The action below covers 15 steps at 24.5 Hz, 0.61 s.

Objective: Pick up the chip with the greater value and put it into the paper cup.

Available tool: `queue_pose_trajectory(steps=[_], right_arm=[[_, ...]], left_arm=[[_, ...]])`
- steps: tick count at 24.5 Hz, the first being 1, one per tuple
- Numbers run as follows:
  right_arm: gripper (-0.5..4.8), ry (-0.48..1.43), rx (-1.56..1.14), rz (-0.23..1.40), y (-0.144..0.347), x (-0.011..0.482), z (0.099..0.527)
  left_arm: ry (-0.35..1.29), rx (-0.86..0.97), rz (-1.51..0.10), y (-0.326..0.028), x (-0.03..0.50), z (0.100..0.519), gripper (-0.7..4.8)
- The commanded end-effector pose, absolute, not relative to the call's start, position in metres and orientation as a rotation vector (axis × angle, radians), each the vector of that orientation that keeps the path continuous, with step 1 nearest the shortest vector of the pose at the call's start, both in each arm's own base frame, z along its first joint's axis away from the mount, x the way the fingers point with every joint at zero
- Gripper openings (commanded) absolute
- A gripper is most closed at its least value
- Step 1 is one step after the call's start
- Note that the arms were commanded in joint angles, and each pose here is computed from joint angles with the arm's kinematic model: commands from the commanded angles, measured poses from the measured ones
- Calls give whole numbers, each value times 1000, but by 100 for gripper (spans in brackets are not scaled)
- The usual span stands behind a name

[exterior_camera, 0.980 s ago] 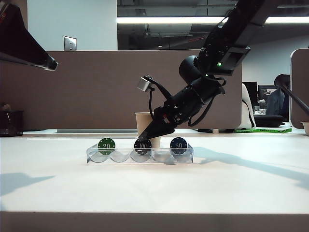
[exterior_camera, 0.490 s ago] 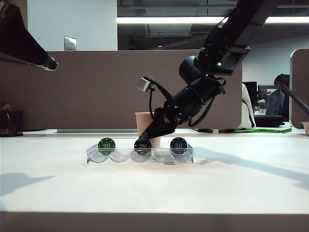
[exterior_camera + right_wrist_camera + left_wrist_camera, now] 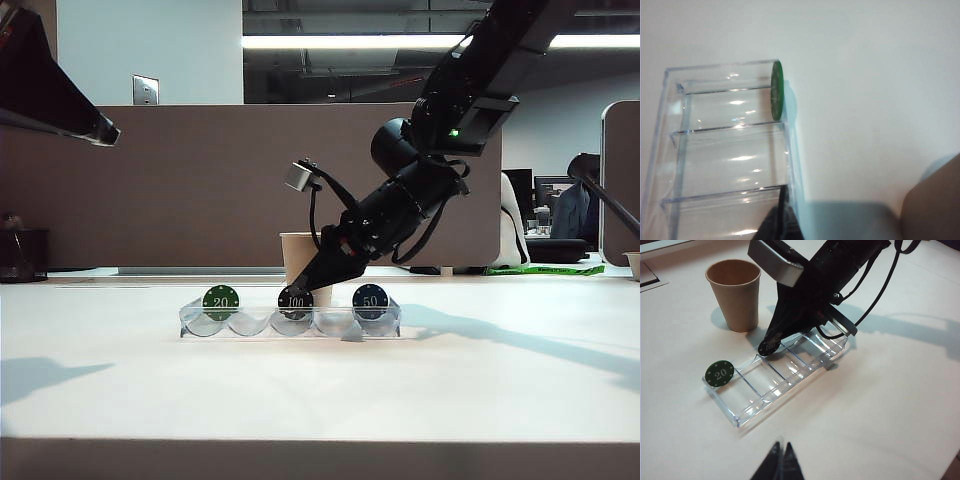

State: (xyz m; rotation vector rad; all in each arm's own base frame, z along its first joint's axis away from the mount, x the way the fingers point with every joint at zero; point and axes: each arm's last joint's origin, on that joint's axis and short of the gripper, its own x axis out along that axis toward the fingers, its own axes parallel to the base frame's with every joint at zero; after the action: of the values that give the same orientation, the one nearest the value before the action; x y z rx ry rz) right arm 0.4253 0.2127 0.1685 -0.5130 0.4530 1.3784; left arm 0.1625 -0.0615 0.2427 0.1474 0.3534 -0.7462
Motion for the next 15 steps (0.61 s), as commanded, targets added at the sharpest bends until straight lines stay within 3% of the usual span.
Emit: queue_pose_trajectory(steps=[1,10,15], right_arm=[[-6,443,-507,1383,213,425,173],[-6,411,-502,1394,213,422,185],[-6,302,-535,1365,210,417,224]], left_arm=[[341,147,-751,-62,163,244,-5],[341,147,-751,-62,163,244,-5],[340,147,-751,-62,163,244,-5]])
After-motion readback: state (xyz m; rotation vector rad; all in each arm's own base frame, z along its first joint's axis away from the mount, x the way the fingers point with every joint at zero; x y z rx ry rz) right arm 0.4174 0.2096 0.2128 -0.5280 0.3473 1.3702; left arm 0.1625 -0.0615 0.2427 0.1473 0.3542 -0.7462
